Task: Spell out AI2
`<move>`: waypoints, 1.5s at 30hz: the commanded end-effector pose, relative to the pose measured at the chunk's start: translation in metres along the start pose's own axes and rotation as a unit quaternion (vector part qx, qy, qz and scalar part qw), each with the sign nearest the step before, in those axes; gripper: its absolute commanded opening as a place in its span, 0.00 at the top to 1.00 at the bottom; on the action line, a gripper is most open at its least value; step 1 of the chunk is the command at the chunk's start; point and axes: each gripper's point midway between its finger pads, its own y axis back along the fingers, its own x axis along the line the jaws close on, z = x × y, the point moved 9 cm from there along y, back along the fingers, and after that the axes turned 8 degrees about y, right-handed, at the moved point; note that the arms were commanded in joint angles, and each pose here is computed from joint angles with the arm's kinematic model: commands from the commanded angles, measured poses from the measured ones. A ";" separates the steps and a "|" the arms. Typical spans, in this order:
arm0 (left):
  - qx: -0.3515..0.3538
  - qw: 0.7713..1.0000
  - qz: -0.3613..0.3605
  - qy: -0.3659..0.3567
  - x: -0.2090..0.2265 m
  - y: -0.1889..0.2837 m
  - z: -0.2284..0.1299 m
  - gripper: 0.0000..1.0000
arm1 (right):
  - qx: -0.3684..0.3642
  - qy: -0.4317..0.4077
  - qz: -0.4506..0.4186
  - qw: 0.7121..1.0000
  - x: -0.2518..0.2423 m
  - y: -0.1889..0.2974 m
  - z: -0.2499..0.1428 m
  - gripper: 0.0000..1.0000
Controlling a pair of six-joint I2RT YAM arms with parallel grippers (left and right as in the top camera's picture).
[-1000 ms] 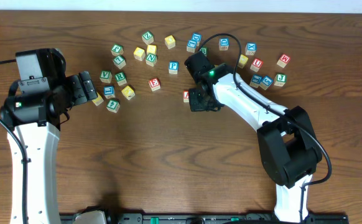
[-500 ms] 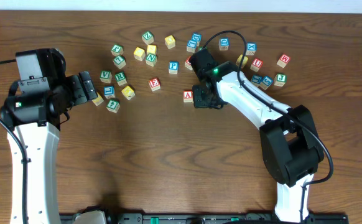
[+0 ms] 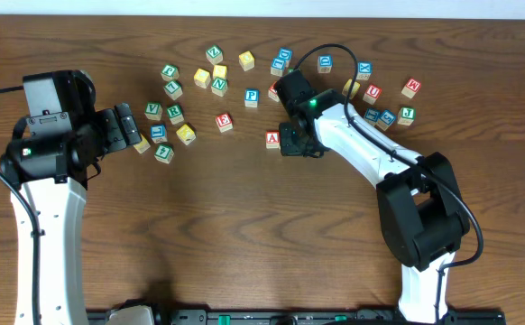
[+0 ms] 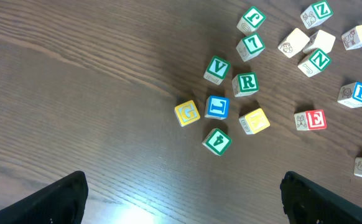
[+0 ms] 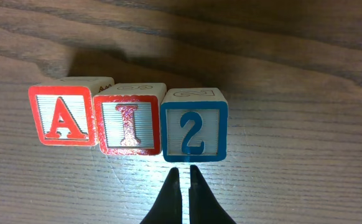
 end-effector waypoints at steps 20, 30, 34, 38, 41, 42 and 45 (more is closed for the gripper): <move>0.001 1.000 0.003 -0.001 0.001 -0.001 0.001 0.02 | 0.024 0.015 0.016 0.999 -0.006 -0.009 -0.002 0.99; 0.001 1.000 0.003 -0.001 0.001 -0.001 0.001 0.02 | 0.026 0.017 0.015 0.999 -0.007 -0.009 -0.003 0.97; 0.001 1.000 0.003 -0.001 0.001 -0.001 0.001 0.02 | 0.029 0.011 0.010 0.999 -0.012 -0.014 -0.002 0.96; 0.001 1.000 0.003 -0.002 0.001 -0.001 0.001 0.02 | 0.033 0.009 0.014 0.999 -0.013 -0.016 -0.002 0.97; 0.001 1.000 0.003 -0.002 0.001 -0.001 0.001 0.02 | 0.032 0.009 0.014 0.999 -0.013 -0.016 -0.002 0.98; 0.001 1.000 0.003 -0.001 0.001 -0.001 0.001 0.02 | 0.031 0.009 0.014 0.999 -0.013 -0.016 -0.001 0.98; 0.001 1.000 0.003 -0.001 0.001 -0.001 0.001 0.02 | 0.029 0.008 0.014 0.999 -0.014 -0.017 -0.001 0.98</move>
